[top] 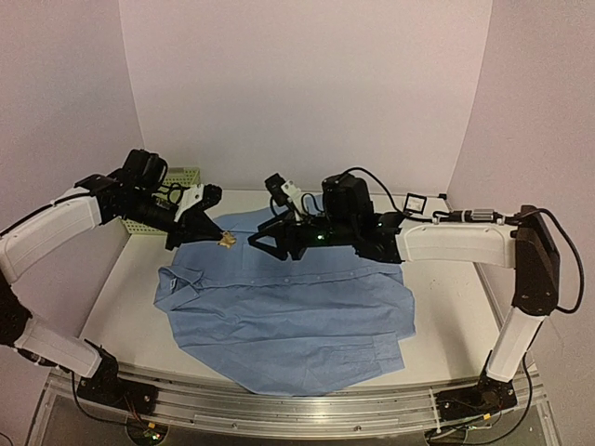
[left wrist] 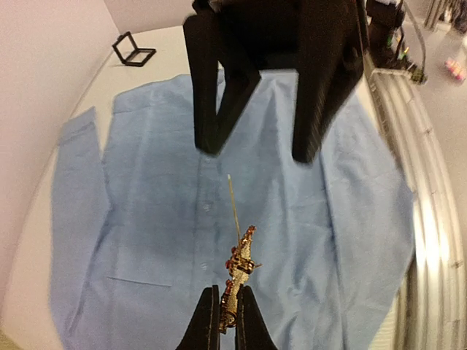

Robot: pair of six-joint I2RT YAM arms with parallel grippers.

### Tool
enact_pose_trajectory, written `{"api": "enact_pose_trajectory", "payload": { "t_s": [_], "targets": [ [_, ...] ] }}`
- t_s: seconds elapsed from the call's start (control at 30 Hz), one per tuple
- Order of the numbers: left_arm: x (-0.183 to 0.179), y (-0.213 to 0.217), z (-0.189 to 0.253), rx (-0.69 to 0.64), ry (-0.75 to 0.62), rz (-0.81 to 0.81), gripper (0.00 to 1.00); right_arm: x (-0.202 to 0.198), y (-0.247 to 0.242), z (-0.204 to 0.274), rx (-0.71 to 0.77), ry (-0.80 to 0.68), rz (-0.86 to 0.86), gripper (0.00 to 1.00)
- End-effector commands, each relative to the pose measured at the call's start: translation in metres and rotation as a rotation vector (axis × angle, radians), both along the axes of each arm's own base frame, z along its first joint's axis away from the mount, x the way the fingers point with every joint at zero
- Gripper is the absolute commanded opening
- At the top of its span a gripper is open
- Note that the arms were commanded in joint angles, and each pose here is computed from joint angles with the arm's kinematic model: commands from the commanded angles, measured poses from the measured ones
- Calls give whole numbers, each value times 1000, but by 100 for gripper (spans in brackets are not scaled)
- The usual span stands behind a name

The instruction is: Remove the brooch from the garment

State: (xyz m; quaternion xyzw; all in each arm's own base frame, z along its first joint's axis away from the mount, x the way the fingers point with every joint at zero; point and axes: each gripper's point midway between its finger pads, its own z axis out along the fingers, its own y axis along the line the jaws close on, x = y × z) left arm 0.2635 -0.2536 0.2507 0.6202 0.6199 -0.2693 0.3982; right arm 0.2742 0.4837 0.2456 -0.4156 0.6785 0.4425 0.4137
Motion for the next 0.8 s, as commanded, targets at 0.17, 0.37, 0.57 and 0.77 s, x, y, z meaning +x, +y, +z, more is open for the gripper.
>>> {"api": "enact_pose_trajectory", "payload": {
  "t_s": [0.17, 0.37, 0.57, 0.77],
  "targets": [
    [46, 40, 21, 302, -1298, 16, 0, 25, -29, 37, 58, -45, -132, 51],
    [47, 44, 25, 328, -1418, 43, 0, 32, -28, 37, 58, -42, -161, 50],
    [53, 36, 33, 193, -915, 131, 0, 33, -24, 39, 72, -18, -155, 50],
    [33, 6, 24, 37, -236, 126, 0, 28, -8, 50, 120, 56, -88, 55]
  ]
}}
